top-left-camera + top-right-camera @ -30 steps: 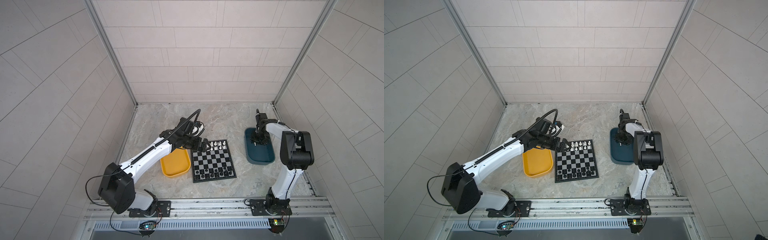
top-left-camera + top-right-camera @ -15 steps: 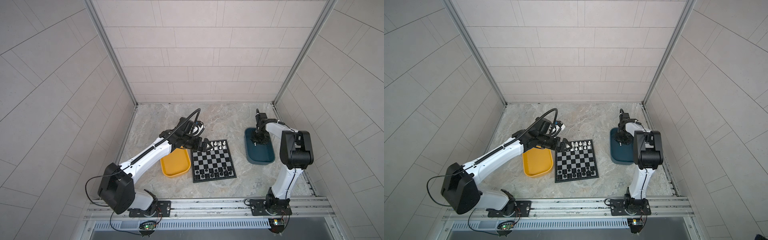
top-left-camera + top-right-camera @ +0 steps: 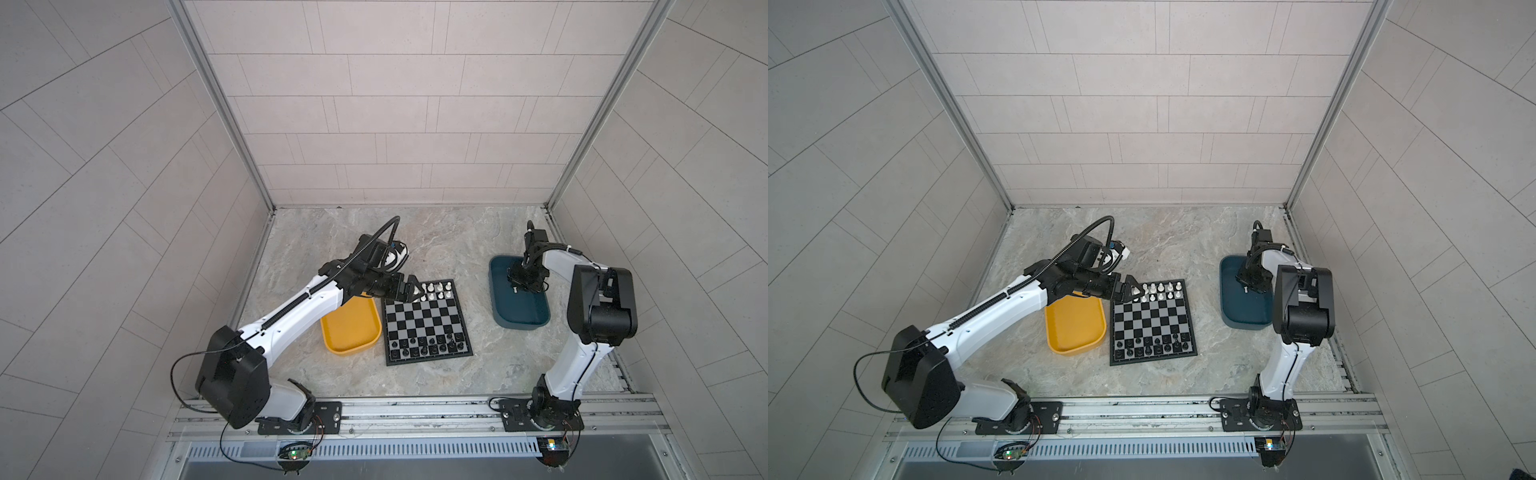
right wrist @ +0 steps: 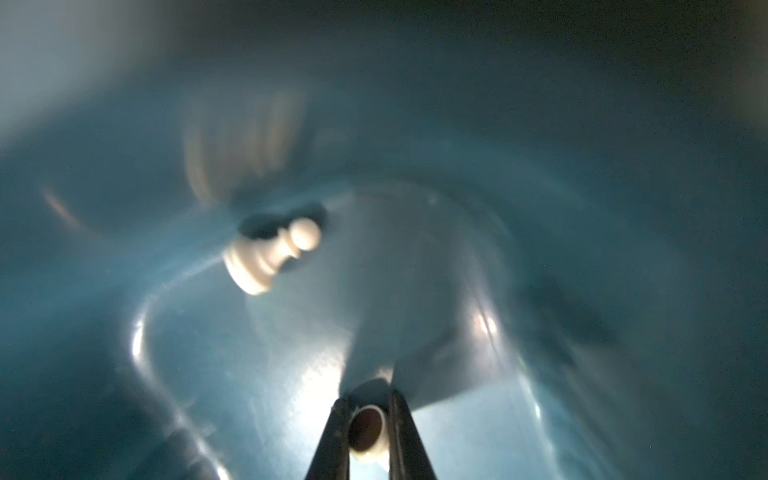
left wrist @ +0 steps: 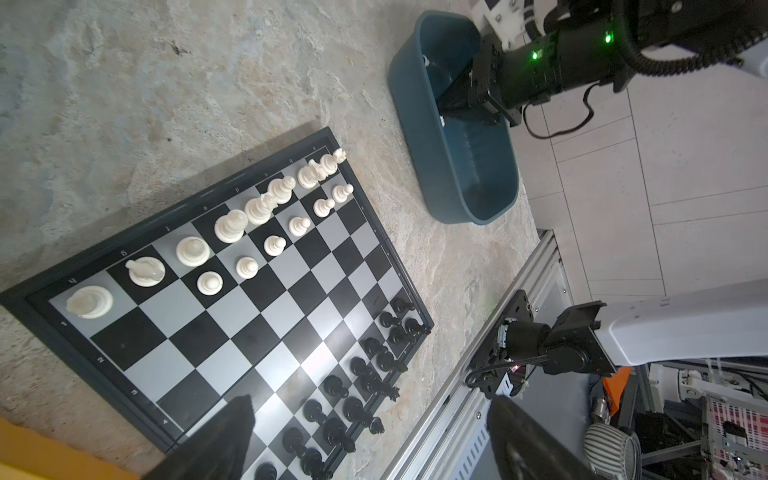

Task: Set up the chess pieces on the board
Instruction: 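Lift the white pawn from the bin with the right gripper while the left rises, then hold the pawn up with the right gripper while the left gripper reaches toward it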

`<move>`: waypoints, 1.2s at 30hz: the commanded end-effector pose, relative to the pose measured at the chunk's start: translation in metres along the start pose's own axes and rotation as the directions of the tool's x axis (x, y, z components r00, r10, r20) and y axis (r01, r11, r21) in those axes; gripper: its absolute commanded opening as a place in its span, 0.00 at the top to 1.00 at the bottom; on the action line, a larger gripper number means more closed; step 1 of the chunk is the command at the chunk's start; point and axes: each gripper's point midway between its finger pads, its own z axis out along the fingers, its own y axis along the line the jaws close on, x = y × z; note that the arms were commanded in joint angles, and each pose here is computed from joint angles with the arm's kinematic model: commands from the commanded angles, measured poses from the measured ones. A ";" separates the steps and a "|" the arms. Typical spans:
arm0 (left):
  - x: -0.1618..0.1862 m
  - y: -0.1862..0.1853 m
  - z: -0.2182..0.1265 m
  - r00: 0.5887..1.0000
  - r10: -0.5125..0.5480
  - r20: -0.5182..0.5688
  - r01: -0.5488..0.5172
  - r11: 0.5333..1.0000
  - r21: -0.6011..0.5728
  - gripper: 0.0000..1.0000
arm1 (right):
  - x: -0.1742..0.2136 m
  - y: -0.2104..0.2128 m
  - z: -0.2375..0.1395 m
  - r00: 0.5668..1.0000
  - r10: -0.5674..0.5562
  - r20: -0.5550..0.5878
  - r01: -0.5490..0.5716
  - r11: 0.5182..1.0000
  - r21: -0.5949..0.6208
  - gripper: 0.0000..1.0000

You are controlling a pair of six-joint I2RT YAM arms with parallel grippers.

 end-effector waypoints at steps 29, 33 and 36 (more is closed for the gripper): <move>-0.143 -0.118 0.070 0.872 -0.255 0.419 -0.110 0.730 0.675 0.31 | 0.057 0.172 -0.232 0.914 0.348 -0.209 -0.315 0.285 -0.905 0.99; -0.142 -0.121 0.072 0.870 -0.283 0.404 -0.099 0.704 0.704 0.33 | 0.056 0.173 -0.234 0.910 0.352 -0.217 -0.319 0.262 -0.911 0.99; -0.137 -0.127 0.074 0.871 -0.294 0.394 -0.098 0.682 0.725 0.35 | 0.055 0.174 -0.232 0.908 0.354 -0.226 -0.326 0.253 -0.911 0.99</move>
